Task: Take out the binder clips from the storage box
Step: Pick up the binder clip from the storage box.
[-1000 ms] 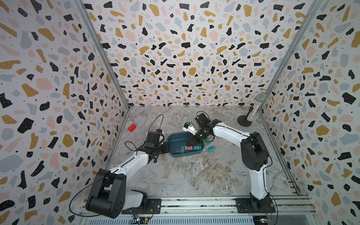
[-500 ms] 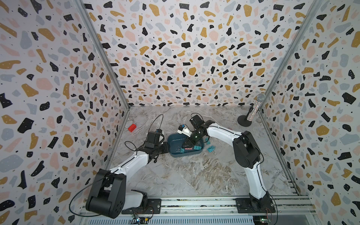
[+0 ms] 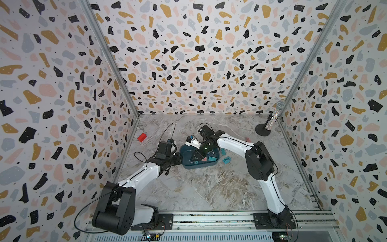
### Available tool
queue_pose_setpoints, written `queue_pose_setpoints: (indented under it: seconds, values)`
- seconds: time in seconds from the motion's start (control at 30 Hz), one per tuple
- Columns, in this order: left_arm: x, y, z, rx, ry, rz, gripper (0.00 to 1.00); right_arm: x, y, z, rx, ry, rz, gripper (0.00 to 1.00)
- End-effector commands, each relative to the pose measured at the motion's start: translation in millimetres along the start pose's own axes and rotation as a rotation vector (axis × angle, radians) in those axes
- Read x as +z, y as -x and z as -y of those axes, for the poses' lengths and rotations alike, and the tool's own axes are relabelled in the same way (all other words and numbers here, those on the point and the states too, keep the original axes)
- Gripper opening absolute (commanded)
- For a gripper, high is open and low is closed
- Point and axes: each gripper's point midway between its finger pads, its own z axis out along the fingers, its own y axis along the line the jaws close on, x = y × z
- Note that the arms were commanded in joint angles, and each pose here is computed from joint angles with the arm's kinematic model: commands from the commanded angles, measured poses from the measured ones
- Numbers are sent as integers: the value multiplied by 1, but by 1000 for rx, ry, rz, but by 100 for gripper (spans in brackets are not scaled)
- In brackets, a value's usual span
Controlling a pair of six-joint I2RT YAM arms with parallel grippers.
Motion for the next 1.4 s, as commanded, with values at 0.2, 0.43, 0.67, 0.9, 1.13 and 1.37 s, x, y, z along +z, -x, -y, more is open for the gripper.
queue_pose_setpoints:
  seconds: [0.2,0.43,0.67,0.9,1.13,1.37]
  values:
    - [-5,5,6,6,-25,31,24,2,7,3,-41,-51,-10,51]
    - [-6,5,6,8,-26,32,24,10,7,4,-41,-45,-15,52]
    - [-6,5,6,6,-25,31,24,15,12,4,-34,-26,4,47]
    - [-6,5,6,10,-24,32,24,15,11,6,-26,-36,2,35]
    - [-7,4,5,9,-23,32,24,10,18,8,-7,-66,26,25]
    - [-7,4,5,9,-22,34,24,3,25,11,16,-79,54,17]
